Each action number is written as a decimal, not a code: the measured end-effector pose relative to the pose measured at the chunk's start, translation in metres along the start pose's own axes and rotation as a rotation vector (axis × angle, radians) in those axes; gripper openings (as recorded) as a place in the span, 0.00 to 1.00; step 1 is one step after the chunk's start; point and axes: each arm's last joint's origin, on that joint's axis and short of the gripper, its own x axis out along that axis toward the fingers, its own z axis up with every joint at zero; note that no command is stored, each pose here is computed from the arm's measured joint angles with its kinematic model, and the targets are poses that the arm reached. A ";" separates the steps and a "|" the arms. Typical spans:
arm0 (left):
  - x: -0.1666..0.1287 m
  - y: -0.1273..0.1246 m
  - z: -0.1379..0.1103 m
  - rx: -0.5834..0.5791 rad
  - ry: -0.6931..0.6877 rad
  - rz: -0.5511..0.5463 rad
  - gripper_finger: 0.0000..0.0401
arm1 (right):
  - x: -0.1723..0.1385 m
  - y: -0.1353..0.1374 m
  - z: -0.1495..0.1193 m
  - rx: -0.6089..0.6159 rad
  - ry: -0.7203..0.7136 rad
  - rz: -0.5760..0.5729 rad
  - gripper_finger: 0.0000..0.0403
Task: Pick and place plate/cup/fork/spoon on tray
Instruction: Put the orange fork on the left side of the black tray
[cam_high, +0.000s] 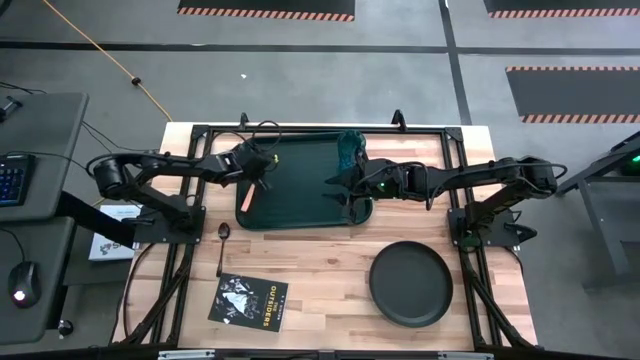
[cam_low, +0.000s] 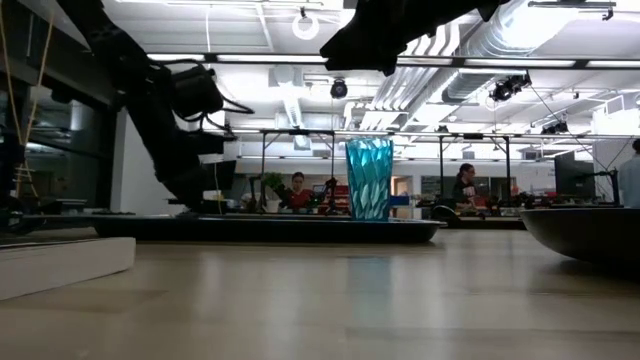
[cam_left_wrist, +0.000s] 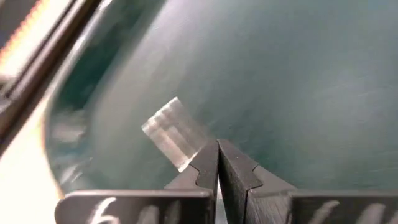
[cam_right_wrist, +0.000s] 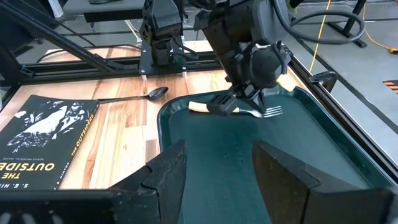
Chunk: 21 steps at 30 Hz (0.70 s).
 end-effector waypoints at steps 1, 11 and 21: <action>-0.001 -0.001 0.002 0.005 -0.022 -0.033 0.00 | 0.000 0.000 0.000 0.000 0.000 0.000 0.43; 0.006 0.018 0.013 0.032 -0.091 -0.105 0.00 | 0.000 0.000 0.002 0.002 -0.025 0.001 0.43; 0.025 0.030 0.013 0.062 -0.114 -0.200 0.00 | 0.000 0.000 0.003 -0.002 -0.034 0.001 0.43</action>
